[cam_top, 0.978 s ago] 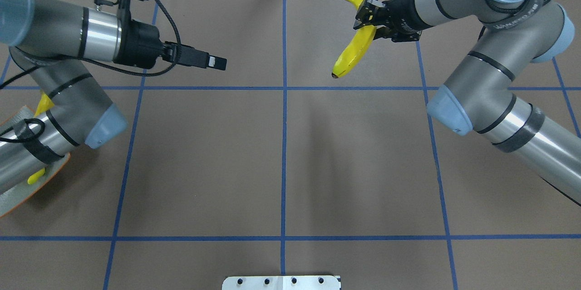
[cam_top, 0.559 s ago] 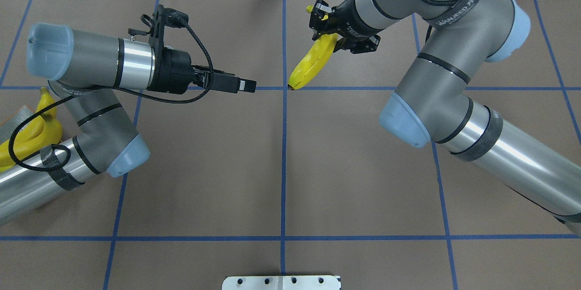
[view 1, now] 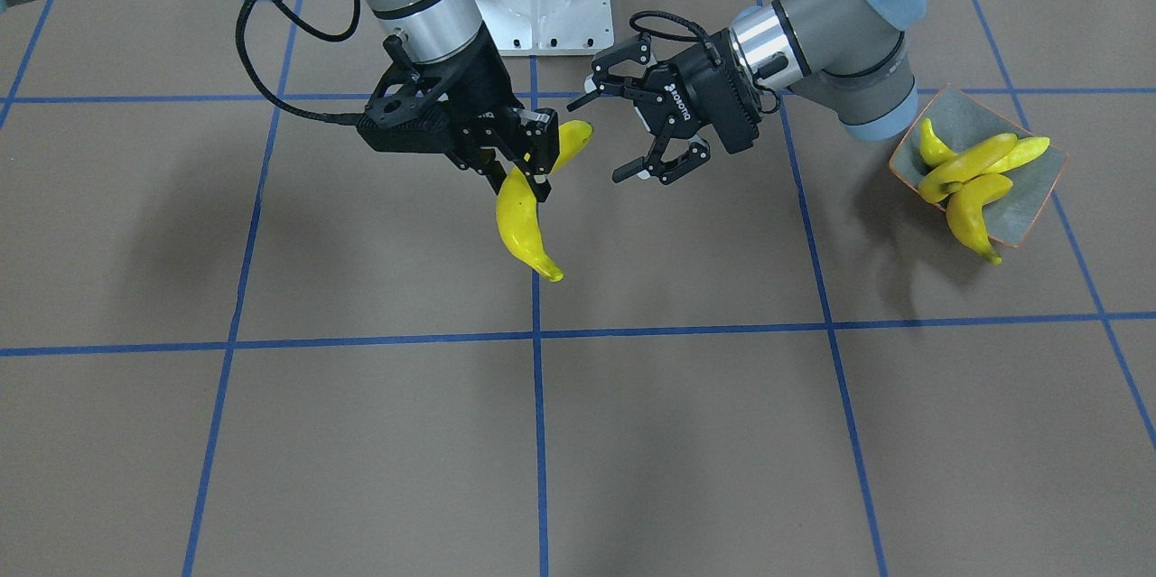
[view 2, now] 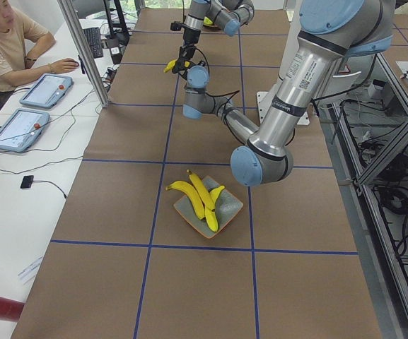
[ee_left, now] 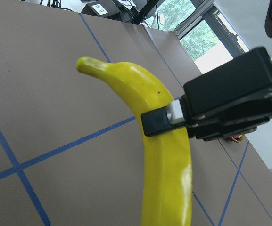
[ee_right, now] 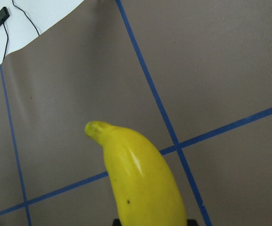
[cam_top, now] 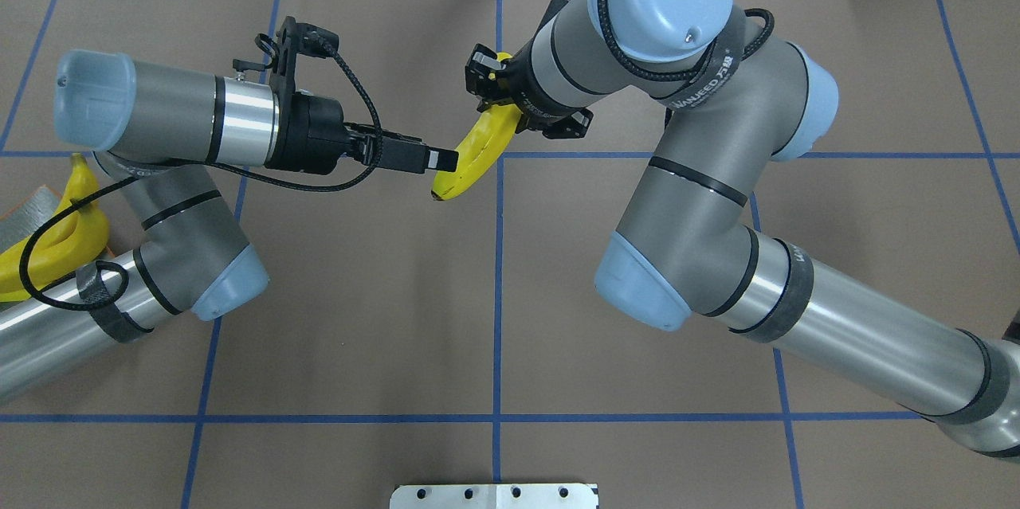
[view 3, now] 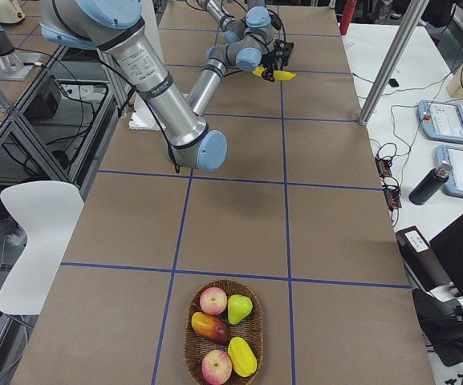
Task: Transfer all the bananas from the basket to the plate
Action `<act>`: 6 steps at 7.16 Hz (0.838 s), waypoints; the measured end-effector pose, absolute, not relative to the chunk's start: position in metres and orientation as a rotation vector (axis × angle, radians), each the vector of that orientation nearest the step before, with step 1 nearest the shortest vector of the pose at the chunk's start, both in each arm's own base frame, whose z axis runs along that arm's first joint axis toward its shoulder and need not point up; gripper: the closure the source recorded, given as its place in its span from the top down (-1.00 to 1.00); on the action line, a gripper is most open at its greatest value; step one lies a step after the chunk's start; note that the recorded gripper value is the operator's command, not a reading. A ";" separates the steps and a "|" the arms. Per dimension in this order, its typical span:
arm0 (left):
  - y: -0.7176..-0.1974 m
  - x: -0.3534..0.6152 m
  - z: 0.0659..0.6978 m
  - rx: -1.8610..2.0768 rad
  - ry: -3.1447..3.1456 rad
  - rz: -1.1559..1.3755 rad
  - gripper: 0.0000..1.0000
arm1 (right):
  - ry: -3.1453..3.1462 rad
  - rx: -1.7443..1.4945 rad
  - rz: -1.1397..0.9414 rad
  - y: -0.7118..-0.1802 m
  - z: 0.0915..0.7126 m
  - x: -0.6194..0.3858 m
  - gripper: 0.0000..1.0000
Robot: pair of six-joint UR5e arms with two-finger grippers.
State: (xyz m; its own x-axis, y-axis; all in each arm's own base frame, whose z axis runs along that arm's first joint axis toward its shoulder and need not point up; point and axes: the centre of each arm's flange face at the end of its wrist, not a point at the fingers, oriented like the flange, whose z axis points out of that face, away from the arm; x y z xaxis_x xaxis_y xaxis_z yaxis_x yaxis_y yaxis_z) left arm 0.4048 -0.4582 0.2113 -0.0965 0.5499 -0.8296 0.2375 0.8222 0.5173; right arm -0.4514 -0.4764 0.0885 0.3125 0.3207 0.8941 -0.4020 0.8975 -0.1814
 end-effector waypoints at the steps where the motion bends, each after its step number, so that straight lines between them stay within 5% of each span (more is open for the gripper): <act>1: -0.456 0.407 0.211 0.620 1.684 0.297 0.98 | -1.169 0.081 0.476 -0.471 0.082 -0.455 -1.00; 2: -0.452 0.410 0.211 0.618 1.691 0.305 0.98 | -1.176 0.082 0.473 -0.467 0.078 -0.457 -1.00; 3: -0.449 0.412 0.210 0.616 1.697 0.312 0.66 | -1.180 0.085 0.472 -0.465 0.076 -0.457 -1.00; 4: -0.444 0.415 0.210 0.611 1.703 0.320 -0.52 | -1.182 0.087 0.472 -0.464 0.075 -0.457 -1.00; 5: -0.441 0.418 0.210 0.607 1.710 0.326 -1.00 | -1.183 0.089 0.471 -0.462 0.074 -0.458 -0.32; 6: -0.439 0.419 0.210 0.602 1.713 0.328 -1.00 | -1.184 0.091 0.468 -0.461 0.074 -0.459 0.98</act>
